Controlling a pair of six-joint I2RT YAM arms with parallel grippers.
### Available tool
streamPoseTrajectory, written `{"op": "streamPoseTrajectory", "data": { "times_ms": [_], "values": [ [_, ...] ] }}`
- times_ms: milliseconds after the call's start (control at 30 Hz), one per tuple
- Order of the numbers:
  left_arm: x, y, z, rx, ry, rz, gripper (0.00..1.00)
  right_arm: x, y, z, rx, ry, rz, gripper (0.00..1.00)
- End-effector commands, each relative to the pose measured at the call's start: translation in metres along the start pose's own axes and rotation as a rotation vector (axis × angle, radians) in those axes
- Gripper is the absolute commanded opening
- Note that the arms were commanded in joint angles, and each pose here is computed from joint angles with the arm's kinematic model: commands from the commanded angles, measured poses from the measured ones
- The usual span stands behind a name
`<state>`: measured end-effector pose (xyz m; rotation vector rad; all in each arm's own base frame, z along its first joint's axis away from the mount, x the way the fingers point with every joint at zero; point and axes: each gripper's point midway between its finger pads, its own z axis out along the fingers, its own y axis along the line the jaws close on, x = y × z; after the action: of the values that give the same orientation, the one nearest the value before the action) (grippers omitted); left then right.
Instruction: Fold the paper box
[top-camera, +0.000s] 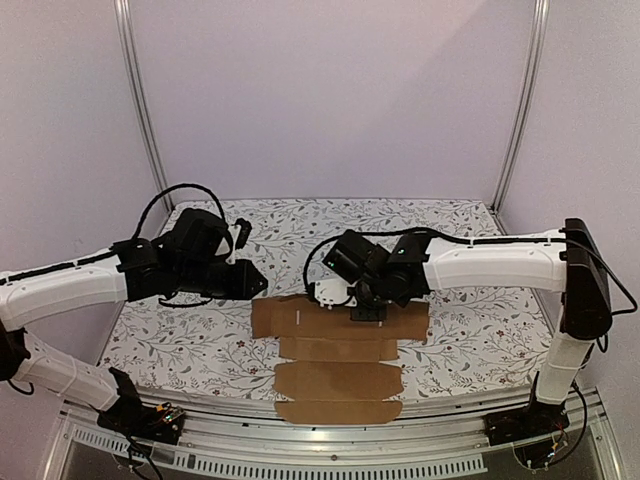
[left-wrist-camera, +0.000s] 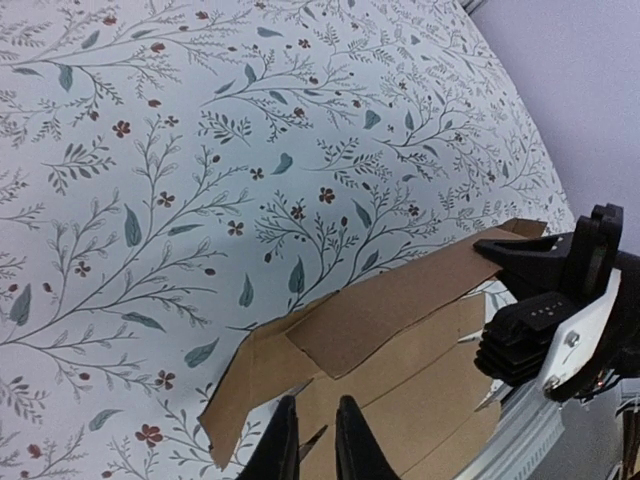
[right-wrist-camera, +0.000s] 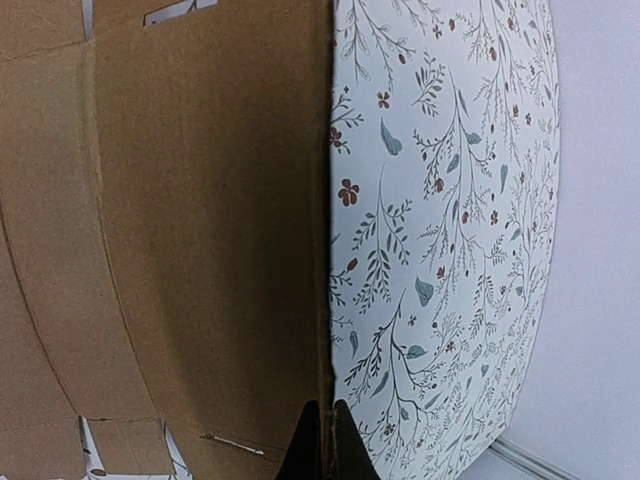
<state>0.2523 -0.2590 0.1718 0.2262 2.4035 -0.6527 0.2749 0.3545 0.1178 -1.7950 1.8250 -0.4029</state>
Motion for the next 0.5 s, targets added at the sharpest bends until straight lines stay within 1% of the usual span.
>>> {"op": "streamPoseTrajectory", "data": {
  "times_ms": [0, 33, 67, 200, 467],
  "values": [
    [-0.015, -0.022, 0.003, 0.077, 0.006, -0.009, 0.07, -0.001, -0.010, -0.013, 0.064, -0.020, 0.078, 0.00],
    [-0.015, -0.024, 0.005, 0.078, 0.014, -0.009, 0.02, -0.002, -0.009, -0.015, 0.068, -0.023, 0.081, 0.00],
    [-0.016, -0.026, 0.007, 0.082, 0.019, -0.011, 0.00, -0.004, -0.008, -0.016, 0.070, -0.029, 0.082, 0.00],
    [-0.012, -0.027, 0.019, 0.077, 0.054, -0.017, 0.00, -0.011, -0.006, -0.021, 0.086, -0.047, 0.087, 0.00],
    [-0.007, -0.020, 0.030, 0.036, 0.076, -0.012, 0.00, -0.018, 0.000, -0.025, 0.084, -0.065, 0.094, 0.00]
  ]
}}
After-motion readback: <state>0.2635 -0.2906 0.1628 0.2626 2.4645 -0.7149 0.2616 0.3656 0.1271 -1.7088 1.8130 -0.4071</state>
